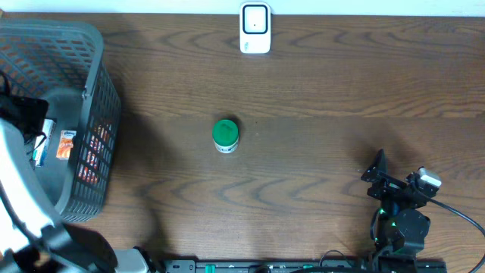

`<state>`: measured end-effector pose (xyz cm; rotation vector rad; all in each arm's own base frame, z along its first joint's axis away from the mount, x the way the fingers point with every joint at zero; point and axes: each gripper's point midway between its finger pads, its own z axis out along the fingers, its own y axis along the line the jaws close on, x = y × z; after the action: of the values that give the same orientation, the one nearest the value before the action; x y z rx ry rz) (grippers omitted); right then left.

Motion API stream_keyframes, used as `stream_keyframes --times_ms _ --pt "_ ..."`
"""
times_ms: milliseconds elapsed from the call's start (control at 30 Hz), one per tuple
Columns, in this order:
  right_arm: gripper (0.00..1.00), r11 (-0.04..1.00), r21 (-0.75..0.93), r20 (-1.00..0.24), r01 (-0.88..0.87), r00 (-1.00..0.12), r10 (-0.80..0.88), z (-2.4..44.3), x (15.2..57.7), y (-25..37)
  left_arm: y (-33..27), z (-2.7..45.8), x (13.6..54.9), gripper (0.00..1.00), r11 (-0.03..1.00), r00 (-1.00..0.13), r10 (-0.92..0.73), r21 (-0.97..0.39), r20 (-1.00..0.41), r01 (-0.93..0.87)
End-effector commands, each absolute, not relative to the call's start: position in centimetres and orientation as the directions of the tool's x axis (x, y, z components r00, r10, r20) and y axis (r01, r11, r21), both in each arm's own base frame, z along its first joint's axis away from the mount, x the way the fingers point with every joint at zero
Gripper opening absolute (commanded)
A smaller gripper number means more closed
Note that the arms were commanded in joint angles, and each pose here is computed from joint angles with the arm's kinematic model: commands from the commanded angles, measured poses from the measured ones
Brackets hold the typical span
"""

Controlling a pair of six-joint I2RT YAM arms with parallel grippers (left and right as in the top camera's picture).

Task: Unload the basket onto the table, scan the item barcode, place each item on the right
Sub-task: 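Lift the jar out and place it upright on the table center, then reach the left gripper into the basket and grasp the orange box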

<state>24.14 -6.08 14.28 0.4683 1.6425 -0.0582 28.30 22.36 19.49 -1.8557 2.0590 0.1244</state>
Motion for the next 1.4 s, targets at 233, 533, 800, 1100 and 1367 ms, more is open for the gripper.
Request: stream_keyframes --times_ms 233,533,800,1100,1367 --pt "0.99 0.911 0.221 -0.965 0.348 -0.056 0.255 14.2 24.0 -6.4 23.5 7.6 30.0 0.95 0.043 -0.046 -0.989 0.024 -0.138 -0.999" --pt "0.99 0.911 0.221 -0.965 0.348 -0.056 0.255 14.2 24.0 -6.4 23.4 5.4 32.1 0.96 0.073 -0.074 -0.986 0.010 -0.149 -0.997" --pt "0.99 0.911 0.220 -0.965 0.348 -0.056 0.255 14.2 24.0 -6.4 22.5 5.4 33.4 0.96 0.096 -0.093 -0.983 -0.007 -0.160 -0.995" --pt "0.99 0.911 0.220 -0.965 0.348 -0.056 0.255 14.2 24.0 -6.4 21.9 4.7 32.4 0.96 0.090 -0.093 -0.986 0.027 -0.136 -0.996" --pt "0.99 0.911 0.221 -0.965 0.348 -0.056 0.255 14.2 24.0 -6.4 21.7 4.0 31.1 0.96 0.073 -0.083 -0.987 0.076 -0.141 -0.994"
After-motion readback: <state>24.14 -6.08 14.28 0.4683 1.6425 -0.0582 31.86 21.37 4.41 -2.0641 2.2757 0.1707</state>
